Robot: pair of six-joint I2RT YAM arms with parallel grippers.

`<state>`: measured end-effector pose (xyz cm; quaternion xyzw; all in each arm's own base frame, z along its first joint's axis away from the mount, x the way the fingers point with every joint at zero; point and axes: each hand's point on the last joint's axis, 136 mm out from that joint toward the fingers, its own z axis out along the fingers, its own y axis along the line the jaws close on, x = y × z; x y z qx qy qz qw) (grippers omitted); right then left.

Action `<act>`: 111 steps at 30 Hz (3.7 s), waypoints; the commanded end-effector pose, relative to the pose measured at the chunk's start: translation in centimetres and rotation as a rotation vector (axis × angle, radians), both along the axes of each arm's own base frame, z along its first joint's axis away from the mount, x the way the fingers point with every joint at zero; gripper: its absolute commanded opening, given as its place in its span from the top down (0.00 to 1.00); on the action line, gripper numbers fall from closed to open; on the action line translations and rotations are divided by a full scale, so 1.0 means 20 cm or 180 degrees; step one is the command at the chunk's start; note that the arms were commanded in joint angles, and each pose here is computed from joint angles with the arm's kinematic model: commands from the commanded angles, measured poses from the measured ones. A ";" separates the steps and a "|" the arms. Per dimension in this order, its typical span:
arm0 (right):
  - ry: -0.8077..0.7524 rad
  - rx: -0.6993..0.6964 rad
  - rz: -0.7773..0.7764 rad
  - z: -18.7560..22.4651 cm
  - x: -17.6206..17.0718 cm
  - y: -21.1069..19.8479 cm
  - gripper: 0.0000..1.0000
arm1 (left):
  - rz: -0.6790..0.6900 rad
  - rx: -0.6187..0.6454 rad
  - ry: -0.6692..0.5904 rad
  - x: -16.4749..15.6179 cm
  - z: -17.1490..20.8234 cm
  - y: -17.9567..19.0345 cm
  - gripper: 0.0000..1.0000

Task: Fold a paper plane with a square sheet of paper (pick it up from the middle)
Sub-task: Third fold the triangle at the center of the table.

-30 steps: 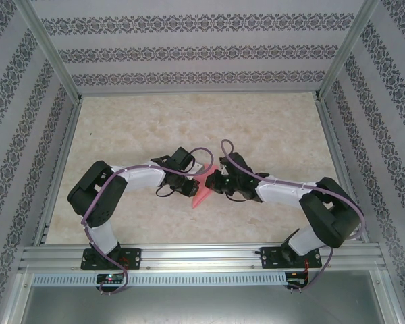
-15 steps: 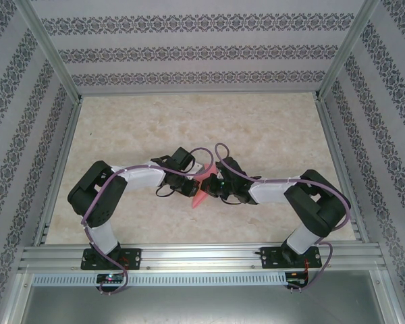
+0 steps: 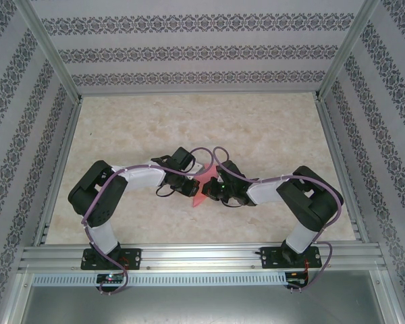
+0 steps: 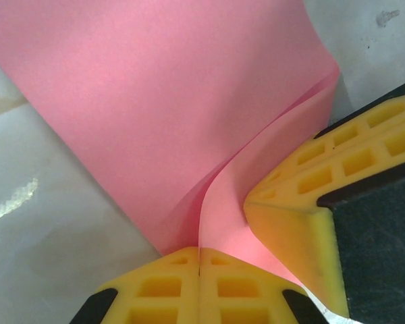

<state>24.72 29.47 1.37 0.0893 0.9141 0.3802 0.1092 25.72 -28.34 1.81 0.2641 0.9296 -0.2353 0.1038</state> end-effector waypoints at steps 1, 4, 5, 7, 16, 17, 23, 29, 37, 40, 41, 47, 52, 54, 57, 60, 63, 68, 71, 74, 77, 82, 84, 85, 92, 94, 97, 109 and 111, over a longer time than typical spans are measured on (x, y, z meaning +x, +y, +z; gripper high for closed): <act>-0.0062 0.0018 -0.0053 0.03 0.01 -0.03 0.93 | -0.0026 0.0196 0.0161 -0.04 -0.09 0.06 0.94; -0.0246 0.0131 -0.0041 0.16 0.05 -0.03 0.92 | -0.0026 0.0221 0.0174 -0.04 -0.10 0.06 0.94; -0.0284 0.0131 -0.0062 0.19 0.06 -0.05 0.92 | -0.0026 0.0227 0.0181 -0.04 -0.10 0.06 0.94; -0.0316 0.0139 -0.0093 0.21 0.09 -0.08 0.92 | -0.0030 0.0233 0.0186 -0.04 -0.10 0.06 0.94; -0.0147 0.0061 -0.0159 0.06 0.11 -0.12 0.93 | -0.0034 0.0230 0.0196 -0.04 -0.10 0.06 0.94; -0.0133 0.0047 -0.0183 0.04 0.11 -0.13 0.93 | -0.0038 0.0235 0.0202 -0.04 -0.10 0.06 0.94; -0.0022 -0.0117 -0.0216 -0.06 0.10 -0.17 0.93 | -0.0040 0.0256 0.0207 -0.04 -0.11 0.07 0.94; -0.0225 0.0019 -0.0243 0.11 0.14 -0.18 0.91 | -0.0040 0.0267 0.0216 -0.04 -0.12 0.07 0.94; -0.0189 -0.0004 -0.0263 0.08 0.18 -0.22 0.91 | -0.0038 0.0262 0.0217 -0.04 -0.11 0.07 0.94; -0.0113 -0.0081 -0.0283 0.01 0.18 -0.23 0.91 | -0.0024 0.0277 0.0213 -0.04 -0.11 0.07 0.94; -0.0087 -0.0120 -0.0295 -0.01 0.18 -0.23 0.91 | -0.0024 0.0283 0.0219 -0.04 -0.12 0.07 0.95; 0.0016 -0.0244 -0.0403 -0.08 0.17 -0.28 0.92 | -0.0017 0.0293 0.0233 -0.04 -0.12 0.08 0.95; -0.0281 -0.0086 -0.0439 0.13 0.18 -0.26 0.91 | 0.0024 0.0289 0.0243 -0.04 -0.12 0.08 0.96; -0.0400 -0.0040 -0.0467 0.20 0.16 -0.26 0.91 | 0.0035 0.0299 0.0233 -0.04 -0.12 0.08 0.96; -0.0524 0.0021 -0.0438 0.26 0.11 -0.22 0.91 | 0.0032 0.0331 0.0221 -0.03 -0.12 0.08 0.96; -0.0554 0.0052 -0.0415 0.26 0.04 -0.16 0.92 | 0.0021 0.0337 0.0212 -0.03 -0.12 0.08 0.97; -0.0509 0.0181 -0.0402 0.23 -0.01 -0.09 0.92 | 0.0018 0.0348 0.0213 -0.03 -0.13 0.09 0.97; -0.0437 0.0363 -0.0364 0.18 -0.05 0.01 0.93 | 0.0016 0.0358 0.0222 -0.03 -0.14 0.09 0.96; -0.0401 0.0407 -0.0359 0.14 -0.05 0.04 0.94 | 0.0018 0.0358 0.0229 -0.03 -0.14 0.09 0.97; -0.0378 0.0485 -0.0373 0.12 -0.04 0.06 0.94 | 0.0011 0.0362 0.0230 -0.04 -0.14 0.09 0.96; -0.0339 0.0445 -0.0365 0.08 -0.04 0.08 0.94 | 0.0012 0.0360 0.0236 -0.04 -0.14 0.09 0.97; -0.0185 0.0242 -0.0406 -0.03 -0.08 0.04 0.94 | 0.0010 0.0374 0.0232 -0.04 -0.14 0.09 0.96; -0.0149 0.0181 -0.0404 -0.06 -0.09 0.03 0.94 | 0.0015 0.0394 0.0237 -0.04 -0.14 0.10 0.97; -0.0120 0.0169 -0.0395 -0.08 -0.09 0.03 0.94 | 0.0012 0.0403 0.0242 -0.04 -0.15 0.10 0.97; -0.0254 0.0254 -0.0409 0.03 -0.10 0.02 0.94 | 0.0009 0.0424 0.0246 -0.04 -0.15 0.11 0.97; -0.0325 0.0258 -0.0371 0.09 -0.11 0.01 0.94 | 0.0003 0.0413 0.0246 -0.04 -0.15 0.10 0.97; -0.0375 0.0255 -0.0236 0.15 -0.14 0.04 0.93 | -0.0001 0.0387 0.0251 -0.04 -0.15 0.09 0.96; -0.0261 0.0335 -0.0153 0.12 -0.15 0.14 0.93 | -0.0030 0.0358 0.0290 -0.05 -0.15 0.08 0.96; -0.0224 0.0282 -0.0144 0.09 -0.16 0.15 0.94 | -0.0031 0.0357 0.0290 -0.05 -0.15 0.08 0.96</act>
